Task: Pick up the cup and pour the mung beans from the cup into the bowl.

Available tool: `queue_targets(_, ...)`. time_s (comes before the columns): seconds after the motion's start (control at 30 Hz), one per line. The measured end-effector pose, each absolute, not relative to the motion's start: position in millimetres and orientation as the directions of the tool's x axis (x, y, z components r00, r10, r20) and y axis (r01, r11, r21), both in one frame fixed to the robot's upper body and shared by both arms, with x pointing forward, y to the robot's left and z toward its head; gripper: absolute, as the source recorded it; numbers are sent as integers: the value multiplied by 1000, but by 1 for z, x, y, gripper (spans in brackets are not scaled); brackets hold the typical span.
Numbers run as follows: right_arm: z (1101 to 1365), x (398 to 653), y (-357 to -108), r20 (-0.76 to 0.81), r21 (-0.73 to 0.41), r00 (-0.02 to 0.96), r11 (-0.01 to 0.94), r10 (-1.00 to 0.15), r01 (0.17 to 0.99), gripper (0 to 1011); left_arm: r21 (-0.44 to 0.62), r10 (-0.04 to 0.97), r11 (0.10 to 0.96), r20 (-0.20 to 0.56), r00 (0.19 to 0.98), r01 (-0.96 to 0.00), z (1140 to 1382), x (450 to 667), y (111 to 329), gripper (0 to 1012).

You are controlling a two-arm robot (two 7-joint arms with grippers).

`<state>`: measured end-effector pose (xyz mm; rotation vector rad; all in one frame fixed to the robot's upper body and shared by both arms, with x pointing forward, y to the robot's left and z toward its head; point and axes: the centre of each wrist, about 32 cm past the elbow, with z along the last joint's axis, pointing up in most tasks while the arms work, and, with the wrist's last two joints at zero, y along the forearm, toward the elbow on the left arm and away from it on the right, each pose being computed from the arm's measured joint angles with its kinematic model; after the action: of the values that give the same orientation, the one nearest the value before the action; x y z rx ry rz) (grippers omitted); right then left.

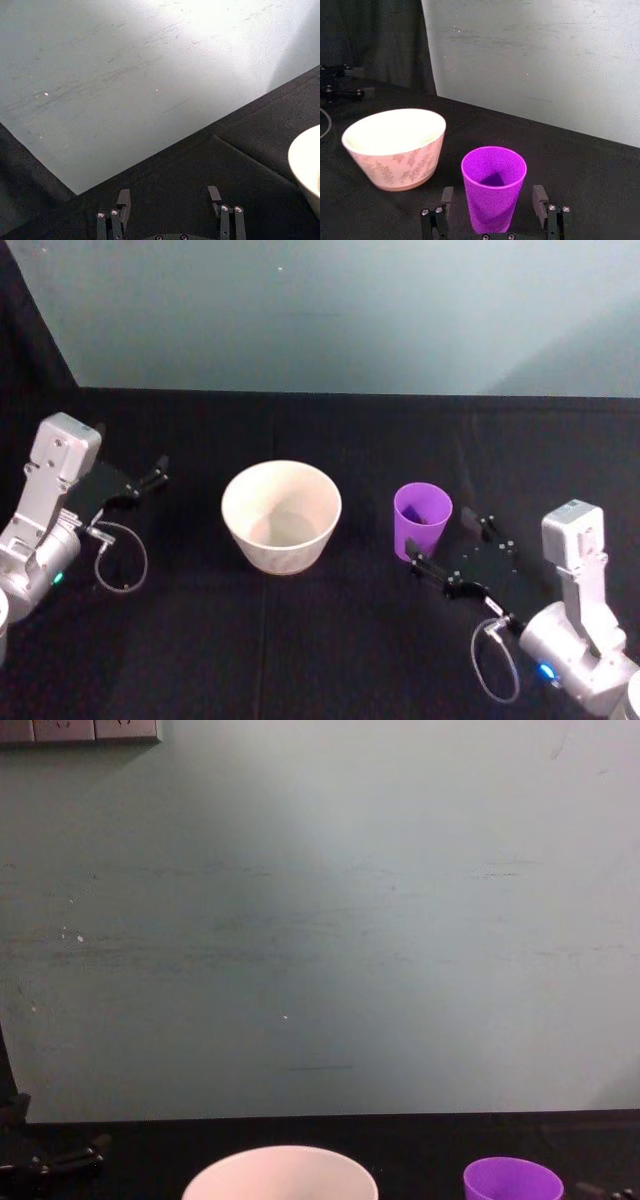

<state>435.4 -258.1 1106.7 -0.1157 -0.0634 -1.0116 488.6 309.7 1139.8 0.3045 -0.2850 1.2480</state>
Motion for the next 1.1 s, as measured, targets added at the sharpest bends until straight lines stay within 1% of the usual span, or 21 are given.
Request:
queue_targets(0.43,1104,456,-241,111,-72,518,513,-848,855,1003,70,880,287,374,292,-955,1140,489,310,1000)
queue_targets(1.1,1103,468,-231,107,-85,508,501,-855,861,1003,70,880,287,374,292,-955,1140,489,310,1000)
